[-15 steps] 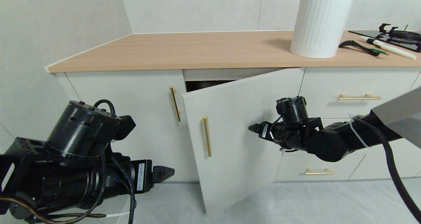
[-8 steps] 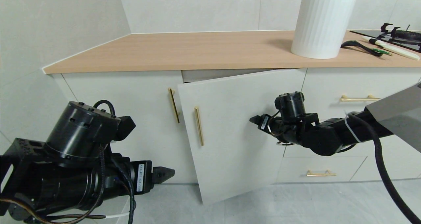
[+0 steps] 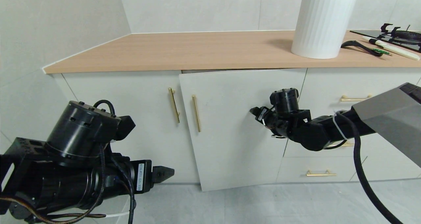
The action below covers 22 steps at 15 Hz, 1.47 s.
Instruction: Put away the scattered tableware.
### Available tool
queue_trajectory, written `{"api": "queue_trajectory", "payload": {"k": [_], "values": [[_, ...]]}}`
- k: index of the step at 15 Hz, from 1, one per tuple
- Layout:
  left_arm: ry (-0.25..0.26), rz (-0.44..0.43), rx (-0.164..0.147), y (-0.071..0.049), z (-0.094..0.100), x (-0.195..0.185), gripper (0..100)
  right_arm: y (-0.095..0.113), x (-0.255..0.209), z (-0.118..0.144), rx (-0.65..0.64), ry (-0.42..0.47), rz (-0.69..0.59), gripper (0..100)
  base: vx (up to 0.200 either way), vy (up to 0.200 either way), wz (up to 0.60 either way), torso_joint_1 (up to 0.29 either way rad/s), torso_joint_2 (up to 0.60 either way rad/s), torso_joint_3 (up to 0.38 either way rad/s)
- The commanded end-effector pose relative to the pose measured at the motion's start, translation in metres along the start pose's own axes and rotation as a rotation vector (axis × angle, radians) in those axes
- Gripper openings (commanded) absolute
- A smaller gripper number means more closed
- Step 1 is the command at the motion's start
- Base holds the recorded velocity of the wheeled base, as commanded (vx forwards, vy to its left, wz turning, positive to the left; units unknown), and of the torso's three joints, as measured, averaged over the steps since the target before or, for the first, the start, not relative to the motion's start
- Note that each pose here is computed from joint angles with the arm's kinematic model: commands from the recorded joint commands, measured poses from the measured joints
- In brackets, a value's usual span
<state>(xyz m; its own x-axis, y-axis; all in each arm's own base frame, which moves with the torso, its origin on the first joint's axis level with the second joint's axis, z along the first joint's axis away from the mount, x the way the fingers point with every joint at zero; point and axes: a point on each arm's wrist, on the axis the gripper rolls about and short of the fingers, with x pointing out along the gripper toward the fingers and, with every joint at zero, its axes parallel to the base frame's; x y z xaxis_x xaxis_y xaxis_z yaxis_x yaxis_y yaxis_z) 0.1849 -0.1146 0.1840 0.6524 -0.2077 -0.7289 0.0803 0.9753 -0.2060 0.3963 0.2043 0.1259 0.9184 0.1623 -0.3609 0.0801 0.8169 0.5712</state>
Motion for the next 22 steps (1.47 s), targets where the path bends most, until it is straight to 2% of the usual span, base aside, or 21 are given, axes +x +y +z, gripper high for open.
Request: {"api": "queue_trajectory", "payload": {"k": [1, 9, 14, 16, 18, 19, 20, 22], "values": [[0.002, 0.002, 0.000, 0.000, 0.000, 0.000, 100, -0.002, 0.007, 0.001, 0.005, -0.022, -0.019, 100, 0.000, 0.000, 0.00, 0.000, 0.00, 0.000], [0.009, 0.005, 0.002, 0.000, -0.001, 0.003, 100, -0.008, 0.021, 0.004, 0.012, -0.094, -0.086, 100, 0.000, 0.000, 0.00, 0.000, 0.00, 0.000], [0.007, 0.006, 0.000, 0.000, -0.001, 0.002, 100, -0.006, 0.014, 0.007, 0.009, -0.084, -0.079, 100, 0.000, 0.000, 0.00, 0.000, 0.00, 0.000], [0.007, 0.006, 0.000, 0.000, -0.001, 0.002, 100, -0.008, -0.004, 0.005, -0.002, -0.021, -0.045, 100, 0.000, 0.000, 0.00, 0.000, 0.00, 0.000], [0.007, 0.006, 0.000, 0.000, -0.001, 0.002, 100, -0.015, -0.032, 0.000, -0.024, 0.109, 0.027, 100, 0.000, 0.000, 0.00, 0.000, 0.00, 0.000], [0.008, 0.005, 0.001, 0.000, -0.001, 0.002, 100, -0.022, -0.050, -0.004, -0.090, 0.203, 0.089, 100, 0.000, 0.000, 0.00, 0.000, 0.00, 0.000], [0.008, 0.007, 0.002, 0.000, -0.001, 0.002, 100, -0.025, -0.062, -0.004, -0.132, 0.249, 0.137, 100, 0.000, 0.000, 0.00, 0.000, 0.00, 0.000], [0.006, 0.005, 0.001, 0.000, -0.001, 0.002, 100, -0.026, -0.069, -0.003, -0.150, 0.271, 0.164, 100, 0.000, 0.000, 0.00, 0.000, 0.00, 0.000]]}}
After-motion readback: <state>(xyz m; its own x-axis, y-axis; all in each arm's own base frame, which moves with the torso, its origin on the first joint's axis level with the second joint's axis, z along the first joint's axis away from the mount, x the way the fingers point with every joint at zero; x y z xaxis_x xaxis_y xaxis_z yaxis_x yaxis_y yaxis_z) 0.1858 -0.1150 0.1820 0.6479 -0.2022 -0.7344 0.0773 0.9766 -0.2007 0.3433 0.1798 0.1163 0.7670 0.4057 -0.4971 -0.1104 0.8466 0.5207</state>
